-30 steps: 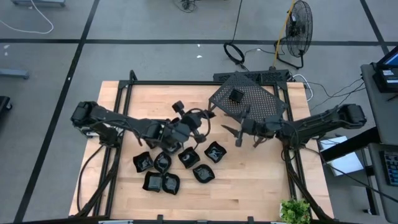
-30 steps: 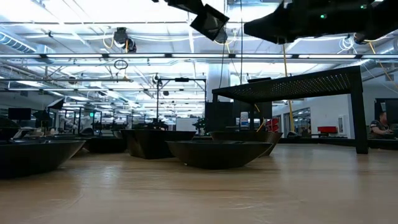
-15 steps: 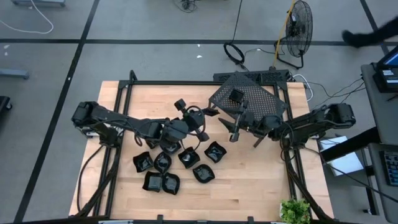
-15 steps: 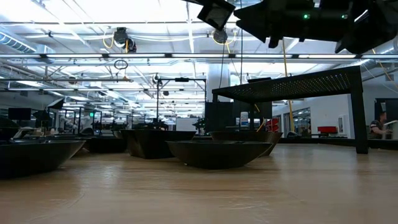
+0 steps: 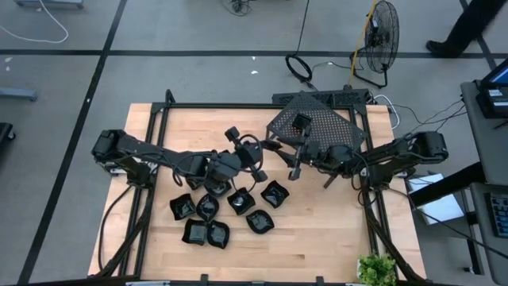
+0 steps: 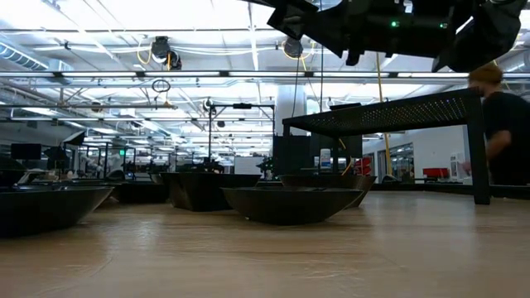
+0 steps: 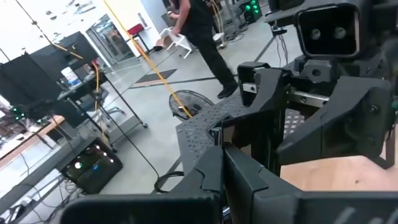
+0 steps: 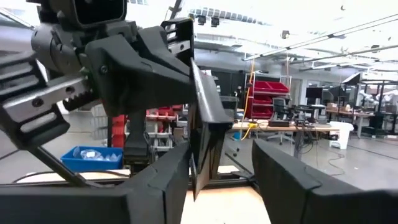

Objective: Pick & Place Mini shaped plates
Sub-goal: Stack the black square plate on the square black plate on the shelf

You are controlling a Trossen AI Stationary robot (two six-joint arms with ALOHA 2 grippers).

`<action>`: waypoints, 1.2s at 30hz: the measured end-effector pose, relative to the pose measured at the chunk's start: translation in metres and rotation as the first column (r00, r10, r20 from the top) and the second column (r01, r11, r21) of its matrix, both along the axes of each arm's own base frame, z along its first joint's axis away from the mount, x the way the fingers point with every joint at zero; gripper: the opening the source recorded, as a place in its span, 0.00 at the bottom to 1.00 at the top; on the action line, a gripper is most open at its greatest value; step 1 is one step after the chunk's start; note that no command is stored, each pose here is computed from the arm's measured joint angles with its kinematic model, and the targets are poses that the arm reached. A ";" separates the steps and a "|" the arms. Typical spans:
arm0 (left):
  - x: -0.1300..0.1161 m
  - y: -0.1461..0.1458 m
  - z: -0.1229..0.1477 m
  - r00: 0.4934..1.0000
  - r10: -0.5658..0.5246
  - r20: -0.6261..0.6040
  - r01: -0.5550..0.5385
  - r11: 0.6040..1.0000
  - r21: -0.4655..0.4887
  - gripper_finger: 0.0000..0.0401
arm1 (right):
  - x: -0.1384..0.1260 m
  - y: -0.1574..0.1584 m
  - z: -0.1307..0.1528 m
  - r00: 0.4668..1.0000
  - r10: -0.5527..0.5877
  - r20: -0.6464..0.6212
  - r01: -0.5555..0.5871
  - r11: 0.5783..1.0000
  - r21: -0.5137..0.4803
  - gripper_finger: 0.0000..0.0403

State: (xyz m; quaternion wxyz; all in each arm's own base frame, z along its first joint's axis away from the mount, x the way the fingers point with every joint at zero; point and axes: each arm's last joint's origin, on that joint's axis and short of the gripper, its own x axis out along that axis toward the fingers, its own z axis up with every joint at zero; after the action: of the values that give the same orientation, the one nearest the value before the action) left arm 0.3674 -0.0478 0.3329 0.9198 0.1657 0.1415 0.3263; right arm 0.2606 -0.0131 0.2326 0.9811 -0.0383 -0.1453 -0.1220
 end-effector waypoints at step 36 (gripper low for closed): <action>-0.002 -0.028 0.006 0.986 -0.147 0.078 0.150 0.988 -0.047 0.56 | 0.015 -0.007 0.011 0.954 -0.076 -0.289 0.032 0.987 -0.154 0.00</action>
State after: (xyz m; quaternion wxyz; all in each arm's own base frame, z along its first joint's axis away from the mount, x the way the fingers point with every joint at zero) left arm 0.3653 -0.0758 0.3385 0.9502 0.1394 0.1032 0.2590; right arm 0.2756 -0.0199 0.2431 0.9825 -0.1326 -0.0057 -0.1307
